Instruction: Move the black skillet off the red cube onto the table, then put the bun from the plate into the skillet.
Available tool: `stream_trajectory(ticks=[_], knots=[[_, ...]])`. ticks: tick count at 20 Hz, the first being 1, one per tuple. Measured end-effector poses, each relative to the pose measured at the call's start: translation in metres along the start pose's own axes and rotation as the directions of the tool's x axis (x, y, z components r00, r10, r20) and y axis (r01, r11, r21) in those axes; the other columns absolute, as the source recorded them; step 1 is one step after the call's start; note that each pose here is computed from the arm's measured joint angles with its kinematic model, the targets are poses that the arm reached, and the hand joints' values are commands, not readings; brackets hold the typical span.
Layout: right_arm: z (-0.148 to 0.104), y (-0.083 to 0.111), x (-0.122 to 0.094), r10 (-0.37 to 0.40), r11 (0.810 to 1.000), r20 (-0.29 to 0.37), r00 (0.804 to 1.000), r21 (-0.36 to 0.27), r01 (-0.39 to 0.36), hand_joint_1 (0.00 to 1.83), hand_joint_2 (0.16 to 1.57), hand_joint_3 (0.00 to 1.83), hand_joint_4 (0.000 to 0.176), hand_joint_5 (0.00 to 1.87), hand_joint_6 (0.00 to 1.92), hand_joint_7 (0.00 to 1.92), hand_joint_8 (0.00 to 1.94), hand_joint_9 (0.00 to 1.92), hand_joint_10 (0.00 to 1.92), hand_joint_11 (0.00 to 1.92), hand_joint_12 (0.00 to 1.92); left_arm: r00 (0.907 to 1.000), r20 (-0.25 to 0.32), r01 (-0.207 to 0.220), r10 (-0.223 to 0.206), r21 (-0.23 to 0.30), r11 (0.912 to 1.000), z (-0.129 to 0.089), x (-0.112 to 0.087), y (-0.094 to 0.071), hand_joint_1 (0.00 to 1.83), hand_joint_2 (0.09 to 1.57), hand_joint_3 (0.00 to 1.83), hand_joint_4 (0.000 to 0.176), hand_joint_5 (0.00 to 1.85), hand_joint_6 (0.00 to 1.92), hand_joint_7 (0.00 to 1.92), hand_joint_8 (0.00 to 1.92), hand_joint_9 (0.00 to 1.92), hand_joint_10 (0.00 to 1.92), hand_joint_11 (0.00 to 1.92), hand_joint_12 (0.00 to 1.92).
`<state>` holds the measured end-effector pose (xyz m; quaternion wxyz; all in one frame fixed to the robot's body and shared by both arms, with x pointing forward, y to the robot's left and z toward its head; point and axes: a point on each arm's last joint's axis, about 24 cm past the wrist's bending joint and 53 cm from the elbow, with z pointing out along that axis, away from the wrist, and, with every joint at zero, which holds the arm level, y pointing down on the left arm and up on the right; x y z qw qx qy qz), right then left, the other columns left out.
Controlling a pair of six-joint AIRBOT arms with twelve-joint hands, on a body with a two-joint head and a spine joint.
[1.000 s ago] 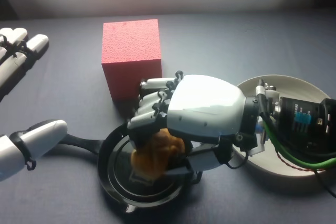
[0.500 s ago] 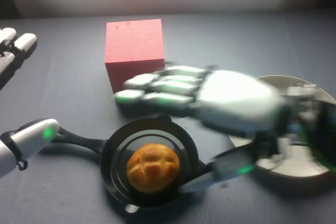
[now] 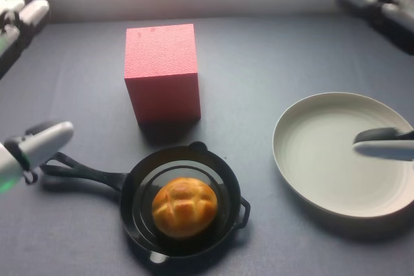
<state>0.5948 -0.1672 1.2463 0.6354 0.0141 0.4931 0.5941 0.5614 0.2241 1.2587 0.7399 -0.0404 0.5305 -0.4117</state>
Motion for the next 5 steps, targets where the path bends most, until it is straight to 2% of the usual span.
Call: stream_trajectory(ticks=[1, 2, 3, 4, 5], knots=[[-0.005, 0.007, -0.007, -0.011, 1.000, 0.026, 1.000, -0.016, 0.011, 0.66, 1.04, 0.00, 0.056, 0.08, 0.01, 0.22, 0.01, 0.22, 0.01, 0.21, 0.05, 0.9999, 0.012, 0.007, -0.007, 0.025, 0.9997, 0.004, -0.002, -0.007, 0.36, 1.27, 0.00, 0.054, 0.13, 0.02, 0.04, 0.00, 0.00, 0.00, 0.00, 0.00], [-0.009, 0.015, -0.018, -0.023, 0.999, 0.065, 0.998, -0.031, 0.025, 0.75, 1.06, 0.01, 0.083, 0.10, 0.01, 0.26, 0.01, 0.27, 0.02, 0.20, 0.04, 0.9995, 0.029, 0.014, -0.016, 0.061, 0.9980, 0.009, -0.006, -0.017, 0.42, 1.33, 0.01, 0.000, 0.28, 0.53, 0.30, 0.03, 0.14, 0.02, 0.00, 0.00], [-0.010, 0.023, -0.027, -0.047, 0.998, 0.092, 0.995, -0.041, 0.051, 0.77, 1.07, 0.00, 0.089, 0.10, 0.00, 0.27, 0.00, 0.28, 0.01, 0.21, 0.03, 0.9986, 0.051, 0.011, -0.017, 0.108, 0.9941, 0.014, -0.011, -0.028, 0.44, 1.35, 0.00, 0.000, 0.24, 0.83, 0.37, 0.01, 0.18, 0.00, 0.00, 0.00], [-0.010, 0.032, -0.032, -0.088, 0.994, 0.108, 0.990, -0.059, 0.095, 0.66, 1.13, 0.01, 0.135, 0.23, 0.01, 0.22, 0.00, 0.15, 0.00, 0.04, 0.01, 0.9976, 0.068, 0.001, -0.011, 0.155, 0.9880, 0.019, -0.016, -0.039, 0.09, 1.42, 0.00, 0.087, 0.14, 0.68, 0.49, 0.03, 0.25, 0.01, 0.04, 0.02], [-0.008, 0.040, -0.032, -0.124, 0.988, 0.110, 0.986, -0.079, 0.133, 0.63, 1.14, 0.01, 0.146, 0.26, 0.01, 0.21, 0.00, 0.12, 0.00, 0.01, 0.00, 0.9958, 0.091, -0.003, -0.014, 0.189, 0.9820, 0.023, -0.022, -0.048, 0.02, 1.43, 0.00, 0.112, 0.15, 0.58, 0.52, 0.02, 0.27, 0.00, 0.04, 0.03]])
